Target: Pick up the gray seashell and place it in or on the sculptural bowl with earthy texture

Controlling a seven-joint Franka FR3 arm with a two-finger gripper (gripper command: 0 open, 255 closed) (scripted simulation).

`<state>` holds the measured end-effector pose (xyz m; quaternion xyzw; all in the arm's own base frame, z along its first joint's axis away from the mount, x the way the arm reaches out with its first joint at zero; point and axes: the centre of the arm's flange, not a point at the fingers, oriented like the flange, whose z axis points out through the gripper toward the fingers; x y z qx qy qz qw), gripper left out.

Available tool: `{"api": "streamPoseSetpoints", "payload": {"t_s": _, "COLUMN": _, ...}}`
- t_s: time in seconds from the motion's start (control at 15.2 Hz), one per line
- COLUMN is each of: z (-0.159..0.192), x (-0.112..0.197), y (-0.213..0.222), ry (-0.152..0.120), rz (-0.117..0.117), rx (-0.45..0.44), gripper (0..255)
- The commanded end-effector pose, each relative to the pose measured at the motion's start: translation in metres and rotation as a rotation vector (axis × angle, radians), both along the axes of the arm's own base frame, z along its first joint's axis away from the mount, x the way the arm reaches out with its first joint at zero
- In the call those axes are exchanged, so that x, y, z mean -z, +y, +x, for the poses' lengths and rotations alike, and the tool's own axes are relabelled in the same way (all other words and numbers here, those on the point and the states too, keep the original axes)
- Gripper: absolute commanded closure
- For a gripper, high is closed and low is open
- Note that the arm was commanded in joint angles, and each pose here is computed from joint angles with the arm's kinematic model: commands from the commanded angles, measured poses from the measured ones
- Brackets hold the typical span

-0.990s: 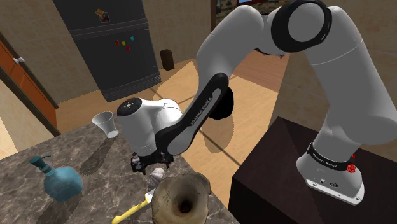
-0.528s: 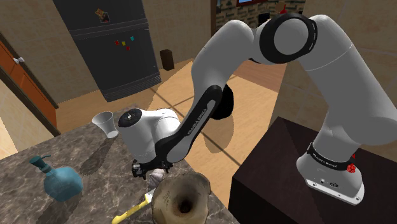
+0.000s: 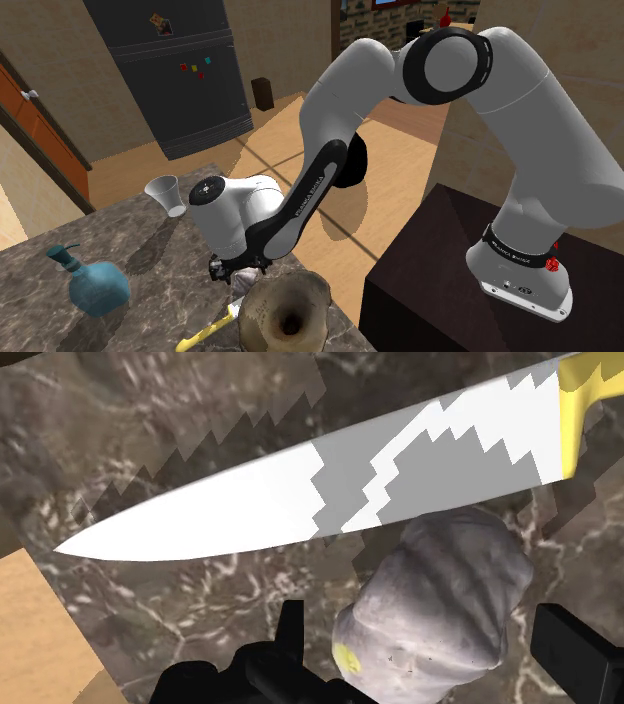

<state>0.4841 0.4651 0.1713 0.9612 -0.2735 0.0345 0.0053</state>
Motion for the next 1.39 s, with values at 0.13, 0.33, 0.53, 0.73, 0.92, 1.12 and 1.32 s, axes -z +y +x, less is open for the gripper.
{"api": "streamPoseSetpoints", "payload": {"t_s": 0.13, "z": 0.0, "x": 0.0, "y": 0.0, "ry": 0.0, "rz": 0.0, "rx": 0.0, "gripper": 255}}
{"api": "streamPoseSetpoints", "payload": {"t_s": 0.33, "z": 0.0, "x": 0.0, "y": 0.0, "ry": 0.0, "rz": 0.0, "rx": 0.0, "gripper": 255}}
{"api": "streamPoseSetpoints", "payload": {"t_s": 0.53, "z": 0.0, "x": 0.0, "y": 0.0, "ry": 0.0, "rz": 0.0, "rx": 0.0, "gripper": 255}}
{"api": "streamPoseSetpoints", "payload": {"t_s": 0.73, "z": 0.0, "x": -0.005, "y": 0.0, "ry": 0.0, "rz": 0.0, "rx": 0.0, "gripper": 255}}
{"api": "streamPoseSetpoints", "payload": {"t_s": 0.92, "z": 0.0, "x": -0.021, "y": 0.0, "ry": 0.0, "rz": 0.0, "rx": 0.0, "gripper": 255}}
{"api": "streamPoseSetpoints", "payload": {"t_s": 1.12, "z": 0.0, "x": -0.037, "y": 0.0, "ry": 0.0, "rz": 0.0, "rx": 0.0, "gripper": 255}}
{"api": "streamPoseSetpoints", "payload": {"t_s": 1.32, "z": 0.0, "x": -0.053, "y": 0.0, "ry": 0.0, "rz": 0.0, "rx": 0.0, "gripper": 255}}
